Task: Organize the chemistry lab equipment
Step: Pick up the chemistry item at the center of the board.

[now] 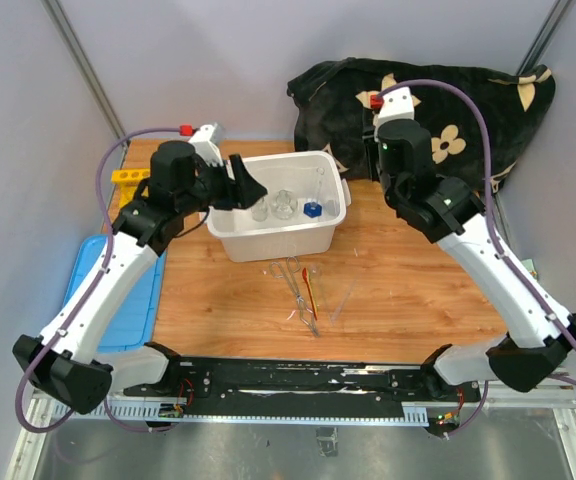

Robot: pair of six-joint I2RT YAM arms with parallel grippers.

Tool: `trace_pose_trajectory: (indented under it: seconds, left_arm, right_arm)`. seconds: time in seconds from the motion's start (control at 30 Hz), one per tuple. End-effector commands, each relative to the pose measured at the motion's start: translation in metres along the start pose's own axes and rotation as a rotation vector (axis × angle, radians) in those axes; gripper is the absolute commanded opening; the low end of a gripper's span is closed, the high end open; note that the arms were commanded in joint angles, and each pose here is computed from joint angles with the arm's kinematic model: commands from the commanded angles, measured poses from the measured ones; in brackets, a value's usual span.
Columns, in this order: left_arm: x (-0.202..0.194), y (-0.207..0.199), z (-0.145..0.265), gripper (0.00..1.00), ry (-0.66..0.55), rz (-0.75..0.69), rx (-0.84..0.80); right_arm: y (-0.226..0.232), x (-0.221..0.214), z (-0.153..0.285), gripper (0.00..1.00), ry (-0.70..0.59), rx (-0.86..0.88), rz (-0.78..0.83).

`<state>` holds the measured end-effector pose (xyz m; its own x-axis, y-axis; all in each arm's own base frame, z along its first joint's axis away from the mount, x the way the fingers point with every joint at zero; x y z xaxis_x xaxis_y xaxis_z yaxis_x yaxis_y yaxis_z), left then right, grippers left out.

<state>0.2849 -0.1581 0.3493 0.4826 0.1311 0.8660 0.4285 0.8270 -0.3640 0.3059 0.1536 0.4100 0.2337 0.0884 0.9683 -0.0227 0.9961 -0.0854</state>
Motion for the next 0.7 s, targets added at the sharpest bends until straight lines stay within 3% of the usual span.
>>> trace_pose_trajectory:
  seconds: [0.0, 0.13, 0.27, 0.47, 0.67]
  left_arm:
    - [-0.035, -0.032, 0.005, 0.62, 0.095, -0.042, -0.067]
    - [-0.064, -0.061, 0.002, 0.61, 0.186, -0.106, -0.121]
    - [-0.075, -0.077, -0.006, 0.6, 0.244, -0.166, -0.125]
    - [-0.034, -0.09, -0.007, 0.61, 0.095, -0.131, -0.103]
    - [0.006, -0.072, -0.009, 0.65, -0.022, 0.03, 0.023]
  right_arm:
    - [-0.031, -0.027, 0.036, 0.38, 0.164, -0.056, 0.003]
    - [-0.044, -0.061, 0.054, 0.38, 0.27, -0.072, 0.009]
    - [-0.04, -0.097, 0.072, 0.37, 0.381, 0.047, -0.015]
    - [-0.011, -0.177, 0.091, 0.36, 0.625, 0.329, -0.049]
    - [0.01, -0.234, 0.079, 0.34, 0.774, 0.416, -0.016]
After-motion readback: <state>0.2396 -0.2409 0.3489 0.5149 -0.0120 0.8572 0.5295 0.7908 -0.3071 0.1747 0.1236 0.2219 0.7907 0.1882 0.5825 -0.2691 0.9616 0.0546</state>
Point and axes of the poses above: each gripper's point midway between its finger pads, its own z axis back along the fingers, its own y axis along the line the jaws close on, x = y × z, the point moved 6 cm from there along z, back along the fingers, and after that the axes turned 7 degrees about -z, right-handed, at the moved point
